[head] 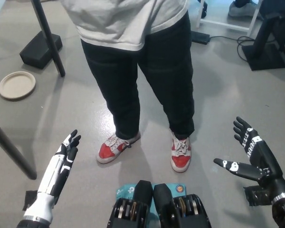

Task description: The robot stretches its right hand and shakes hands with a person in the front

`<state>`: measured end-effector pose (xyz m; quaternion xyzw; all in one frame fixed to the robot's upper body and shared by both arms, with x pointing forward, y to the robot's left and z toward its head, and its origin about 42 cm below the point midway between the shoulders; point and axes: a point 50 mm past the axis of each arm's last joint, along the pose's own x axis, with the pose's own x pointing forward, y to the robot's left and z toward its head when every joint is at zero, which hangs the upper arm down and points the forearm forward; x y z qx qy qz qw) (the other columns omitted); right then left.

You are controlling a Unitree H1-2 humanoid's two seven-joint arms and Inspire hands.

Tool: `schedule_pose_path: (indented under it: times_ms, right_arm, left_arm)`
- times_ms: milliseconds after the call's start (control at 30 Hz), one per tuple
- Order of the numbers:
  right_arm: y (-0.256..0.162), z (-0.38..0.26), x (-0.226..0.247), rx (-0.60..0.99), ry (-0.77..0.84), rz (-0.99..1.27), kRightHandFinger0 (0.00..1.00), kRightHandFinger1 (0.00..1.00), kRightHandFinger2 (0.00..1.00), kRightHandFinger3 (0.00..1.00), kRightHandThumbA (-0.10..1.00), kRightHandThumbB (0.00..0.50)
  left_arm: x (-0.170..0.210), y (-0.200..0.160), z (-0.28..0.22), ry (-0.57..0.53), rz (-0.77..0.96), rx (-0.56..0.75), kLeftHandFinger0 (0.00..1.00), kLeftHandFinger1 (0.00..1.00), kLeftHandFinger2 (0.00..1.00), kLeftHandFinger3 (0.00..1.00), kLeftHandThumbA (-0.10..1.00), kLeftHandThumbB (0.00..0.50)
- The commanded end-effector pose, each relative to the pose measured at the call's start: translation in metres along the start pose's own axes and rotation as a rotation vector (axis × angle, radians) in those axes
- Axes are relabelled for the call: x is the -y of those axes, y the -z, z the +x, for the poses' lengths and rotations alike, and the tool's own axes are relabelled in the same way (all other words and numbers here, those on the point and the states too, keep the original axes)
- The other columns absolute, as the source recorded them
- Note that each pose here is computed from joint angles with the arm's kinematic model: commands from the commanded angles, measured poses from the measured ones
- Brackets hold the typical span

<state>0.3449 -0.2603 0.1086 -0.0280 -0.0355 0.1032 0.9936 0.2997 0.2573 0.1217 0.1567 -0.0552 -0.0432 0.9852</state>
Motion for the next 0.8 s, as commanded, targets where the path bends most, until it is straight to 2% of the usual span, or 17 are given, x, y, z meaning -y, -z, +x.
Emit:
schedule_pose_path:
  times_ms: [0, 500, 567, 767]
  right_arm:
    - [-0.0142, 0.0072, 0.0018, 0.083, -0.01, -0.069, 1.0, 1.0, 1.0, 1.0, 1.0, 0.308]
    - [-0.0126, 0.0062, 0.0015, 0.068, -0.015, -0.109, 1.0, 1.0, 1.0, 1.0, 1.0, 0.306]
    - [-0.0127, 0.0056, 0.0019, 0.044, -0.017, -0.126, 1.0, 1.0, 1.0, 1.0, 1.0, 0.324]
    - [-0.0139, 0.0049, 0.0008, 0.048, -0.021, -0.116, 1.0, 1.0, 1.0, 1.0, 1.0, 0.31]
  left_arm:
    - [-0.0063, -0.0109, 0.0033, -0.012, 0.029, 0.057, 1.0, 1.0, 1.0, 1.0, 1.0, 0.042]
    - [-0.0062, -0.0106, 0.0025, -0.012, 0.038, 0.046, 1.0, 1.0, 1.0, 1.0, 1.0, 0.038]
    - [-0.0059, -0.0101, 0.0024, -0.014, 0.024, 0.046, 1.0, 1.0, 1.0, 1.0, 1.0, 0.037]
    - [-0.006, -0.0101, 0.0022, -0.012, 0.024, 0.041, 1.0, 1.0, 1.0, 1.0, 1.0, 0.03]
